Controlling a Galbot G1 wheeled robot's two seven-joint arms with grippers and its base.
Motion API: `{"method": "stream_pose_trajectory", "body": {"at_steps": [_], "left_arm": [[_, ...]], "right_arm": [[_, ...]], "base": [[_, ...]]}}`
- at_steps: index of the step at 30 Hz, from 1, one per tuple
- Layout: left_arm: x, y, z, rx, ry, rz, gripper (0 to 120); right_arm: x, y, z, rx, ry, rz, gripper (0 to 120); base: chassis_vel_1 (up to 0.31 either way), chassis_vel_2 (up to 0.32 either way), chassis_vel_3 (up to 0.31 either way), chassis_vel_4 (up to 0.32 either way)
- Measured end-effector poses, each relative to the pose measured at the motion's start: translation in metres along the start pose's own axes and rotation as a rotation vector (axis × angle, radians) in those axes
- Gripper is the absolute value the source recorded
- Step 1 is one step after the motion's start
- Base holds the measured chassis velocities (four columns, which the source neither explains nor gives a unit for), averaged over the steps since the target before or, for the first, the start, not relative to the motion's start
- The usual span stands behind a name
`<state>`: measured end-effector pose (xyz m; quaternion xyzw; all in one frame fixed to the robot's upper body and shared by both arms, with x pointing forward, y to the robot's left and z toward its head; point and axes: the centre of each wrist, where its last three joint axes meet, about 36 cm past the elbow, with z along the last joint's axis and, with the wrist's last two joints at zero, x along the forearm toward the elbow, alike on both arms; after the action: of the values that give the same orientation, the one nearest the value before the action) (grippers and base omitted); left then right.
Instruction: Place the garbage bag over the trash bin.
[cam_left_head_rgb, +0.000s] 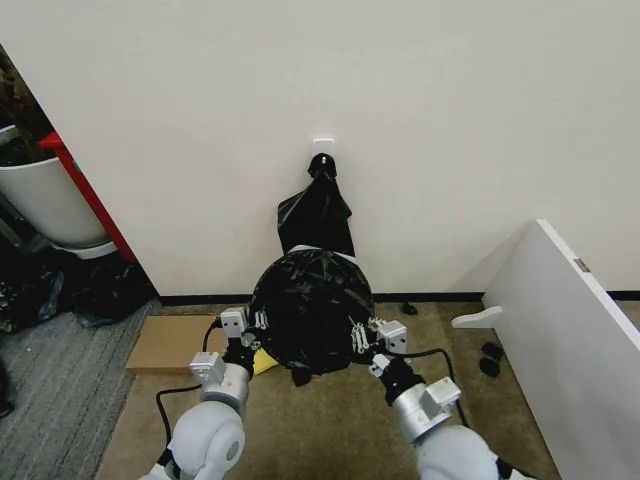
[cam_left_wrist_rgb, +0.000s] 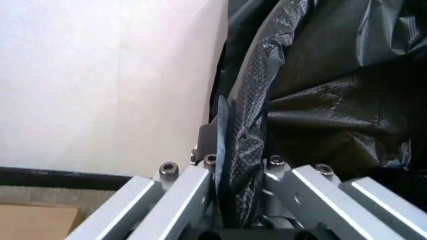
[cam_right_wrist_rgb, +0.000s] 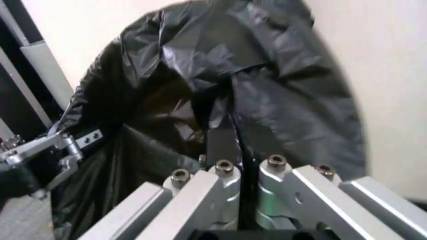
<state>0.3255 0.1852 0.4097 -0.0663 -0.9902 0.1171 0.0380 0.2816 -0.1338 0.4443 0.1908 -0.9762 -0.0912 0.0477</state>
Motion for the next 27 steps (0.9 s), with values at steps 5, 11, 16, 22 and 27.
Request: {"method": "stream_pose_trajectory", "body": {"at_steps": [5, 11, 16, 22, 27], "left_arm": [[-0.002, 0.001, 0.003, -0.011, 0.001, 0.003, 0], [-0.006, 0.002, 0.01, -0.021, 0.013, 0.001, 0], [-0.008, 0.002, 0.013, -0.03, 0.014, 0.007, 0], [-0.009, 0.002, 0.014, -0.032, 0.014, 0.011, 0], [-0.008, 0.002, 0.014, -0.035, 0.014, 0.013, 0]], "right_arm": [[-0.01, 0.018, 0.002, -0.04, 0.039, -0.003, 0], [-0.033, 0.033, 0.009, -0.02, 0.062, -0.001, 0], [-0.054, 0.043, 0.01, -0.012, 0.099, 0.038, 0], [-0.077, 0.051, 0.01, 0.014, 0.156, 0.111, 0], [-0.09, 0.052, 0.013, 0.037, 0.185, 0.156, 0]], "base": [[0.0, 0.0, 0.0, 0.0], [0.0, 0.0, 0.0, 0.0], [0.0, 0.0, 0.0, 0.0], [0.0, 0.0, 0.0, 0.0], [0.0, 0.0, 0.0, 0.0]]}}
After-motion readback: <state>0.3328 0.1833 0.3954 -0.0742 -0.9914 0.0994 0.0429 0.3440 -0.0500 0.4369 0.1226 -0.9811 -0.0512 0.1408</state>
